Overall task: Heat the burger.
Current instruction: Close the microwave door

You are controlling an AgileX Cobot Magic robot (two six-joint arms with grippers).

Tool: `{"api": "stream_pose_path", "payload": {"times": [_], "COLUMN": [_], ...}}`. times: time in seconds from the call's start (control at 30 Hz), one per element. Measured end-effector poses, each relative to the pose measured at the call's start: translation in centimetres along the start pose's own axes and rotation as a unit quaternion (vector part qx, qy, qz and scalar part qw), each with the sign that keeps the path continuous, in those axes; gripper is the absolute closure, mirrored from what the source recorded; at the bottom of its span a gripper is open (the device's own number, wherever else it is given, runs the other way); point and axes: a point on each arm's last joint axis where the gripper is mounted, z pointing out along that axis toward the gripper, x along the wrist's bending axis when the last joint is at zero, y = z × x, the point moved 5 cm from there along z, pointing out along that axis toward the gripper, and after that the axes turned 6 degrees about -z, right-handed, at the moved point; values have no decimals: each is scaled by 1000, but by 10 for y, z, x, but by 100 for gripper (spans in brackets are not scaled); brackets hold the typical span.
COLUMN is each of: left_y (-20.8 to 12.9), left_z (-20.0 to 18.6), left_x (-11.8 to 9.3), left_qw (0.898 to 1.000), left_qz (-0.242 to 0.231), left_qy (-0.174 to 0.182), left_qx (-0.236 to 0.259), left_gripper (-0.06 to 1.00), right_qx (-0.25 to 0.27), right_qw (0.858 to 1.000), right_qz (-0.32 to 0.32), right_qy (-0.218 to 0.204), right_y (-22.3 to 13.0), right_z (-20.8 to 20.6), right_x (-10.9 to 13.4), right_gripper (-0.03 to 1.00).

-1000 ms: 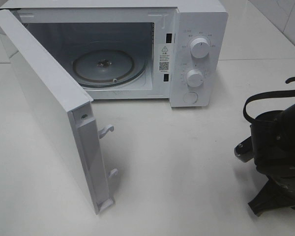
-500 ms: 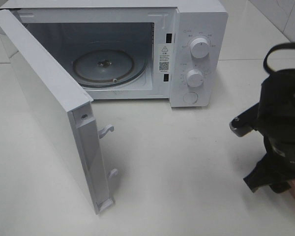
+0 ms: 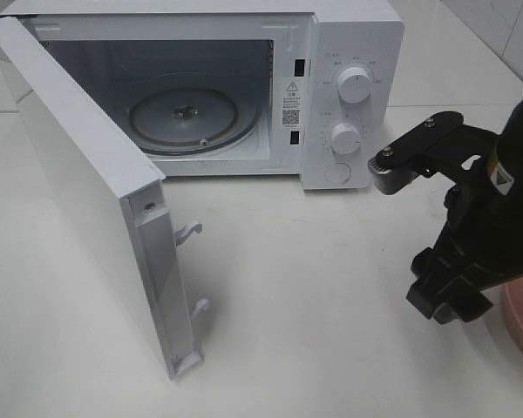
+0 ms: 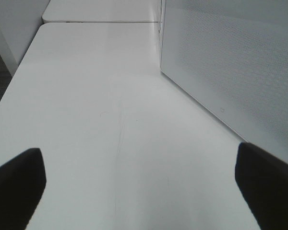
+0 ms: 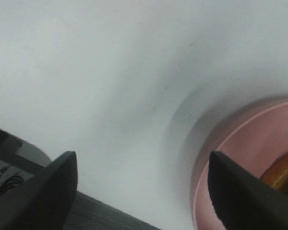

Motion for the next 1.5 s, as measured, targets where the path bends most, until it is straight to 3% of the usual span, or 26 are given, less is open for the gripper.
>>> {"api": "stream_pose_path", "payload": {"times": [0.23,0.53,0.77,1.03,1.23,1.5], "left_y": [0,0,0,0,0,0], "left_z": [0,0,0,0,0,0], "left_x": [0,0,0,0,0,0], "left_qw": [1000,1000,1000,1000,1000,1000], "left_qz": [0,0,0,0,0,0], "left_qy": [0,0,0,0,0,0], "left_qx": [0,0,0,0,0,0], "left_gripper": [-5,-5,-5,-5,-5,-5], "right_qx": [-35,-149,-192,-234,-247,-283], "right_qw": [999,988,980,969,965,946], "right_qz": [6,21,42,69,83,156], "right_qy": [29,27,28,33,33,4], "right_y": [-15,-58,-108,-140,-151,-157], "right_z": [-30,-85,-84,-79,-74,-72], "right_x": [2,-9,-9,-9,-9,-19], "right_gripper": [24,21,21,21,21,21]}}
